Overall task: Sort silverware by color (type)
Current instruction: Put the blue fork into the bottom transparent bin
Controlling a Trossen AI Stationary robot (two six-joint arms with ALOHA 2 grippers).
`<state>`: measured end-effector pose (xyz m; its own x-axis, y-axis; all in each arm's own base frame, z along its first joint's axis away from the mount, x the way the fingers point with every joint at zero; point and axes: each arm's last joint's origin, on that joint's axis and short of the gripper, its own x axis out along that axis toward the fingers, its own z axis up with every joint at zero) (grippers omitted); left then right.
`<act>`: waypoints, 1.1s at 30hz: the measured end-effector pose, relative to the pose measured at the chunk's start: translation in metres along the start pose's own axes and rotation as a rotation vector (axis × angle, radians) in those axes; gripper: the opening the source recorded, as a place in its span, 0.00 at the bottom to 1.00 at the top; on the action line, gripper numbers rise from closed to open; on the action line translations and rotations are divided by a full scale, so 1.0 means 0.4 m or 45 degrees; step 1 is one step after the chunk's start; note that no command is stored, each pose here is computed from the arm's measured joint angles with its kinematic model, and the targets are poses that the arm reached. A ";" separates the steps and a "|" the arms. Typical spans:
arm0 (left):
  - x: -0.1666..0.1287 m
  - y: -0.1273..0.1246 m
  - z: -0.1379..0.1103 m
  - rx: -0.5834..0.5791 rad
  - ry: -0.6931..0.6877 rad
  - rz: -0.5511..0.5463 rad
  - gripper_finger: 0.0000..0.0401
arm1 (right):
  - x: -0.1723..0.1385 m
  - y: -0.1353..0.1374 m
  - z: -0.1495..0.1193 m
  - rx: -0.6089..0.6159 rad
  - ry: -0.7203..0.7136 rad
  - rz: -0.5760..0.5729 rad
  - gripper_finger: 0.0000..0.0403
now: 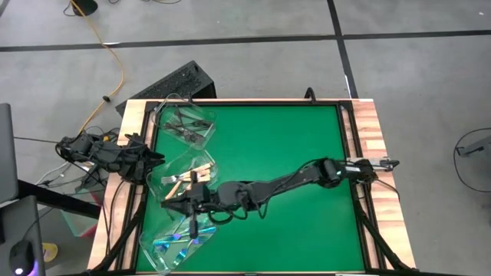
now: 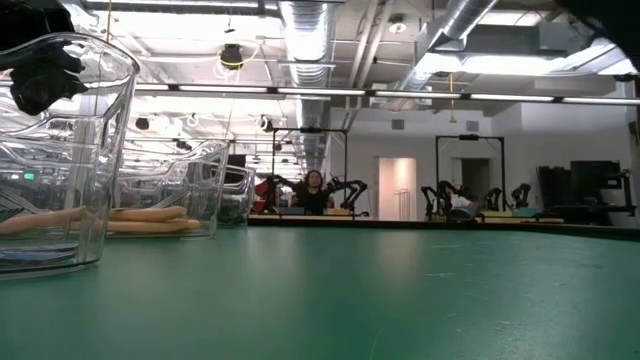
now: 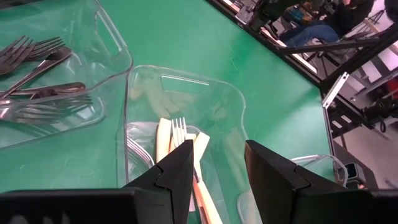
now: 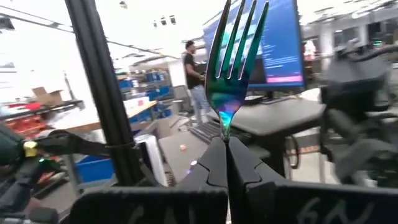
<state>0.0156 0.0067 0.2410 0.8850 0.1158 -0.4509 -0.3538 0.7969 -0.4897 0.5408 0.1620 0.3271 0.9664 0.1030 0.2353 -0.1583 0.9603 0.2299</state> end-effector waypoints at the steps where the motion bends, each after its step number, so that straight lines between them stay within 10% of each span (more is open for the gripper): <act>1: 0.000 0.000 0.000 0.000 0.000 0.001 0.32 | 0.010 -0.002 -0.012 0.003 0.001 0.019 0.01; 18: 0.000 0.000 0.000 0.001 0.000 0.001 0.32 | -0.001 -0.026 -0.175 0.075 0.506 0.178 0.01; 33: 0.000 0.000 0.000 0.002 0.000 0.001 0.32 | -0.011 -0.052 -0.196 -0.207 0.656 0.275 0.01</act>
<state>0.0155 0.0067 0.2410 0.8848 0.1166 -0.4511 -0.3539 0.7978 -0.4881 0.5557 0.1620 0.2471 0.8959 0.3747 -0.2386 -0.3689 0.9268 0.0700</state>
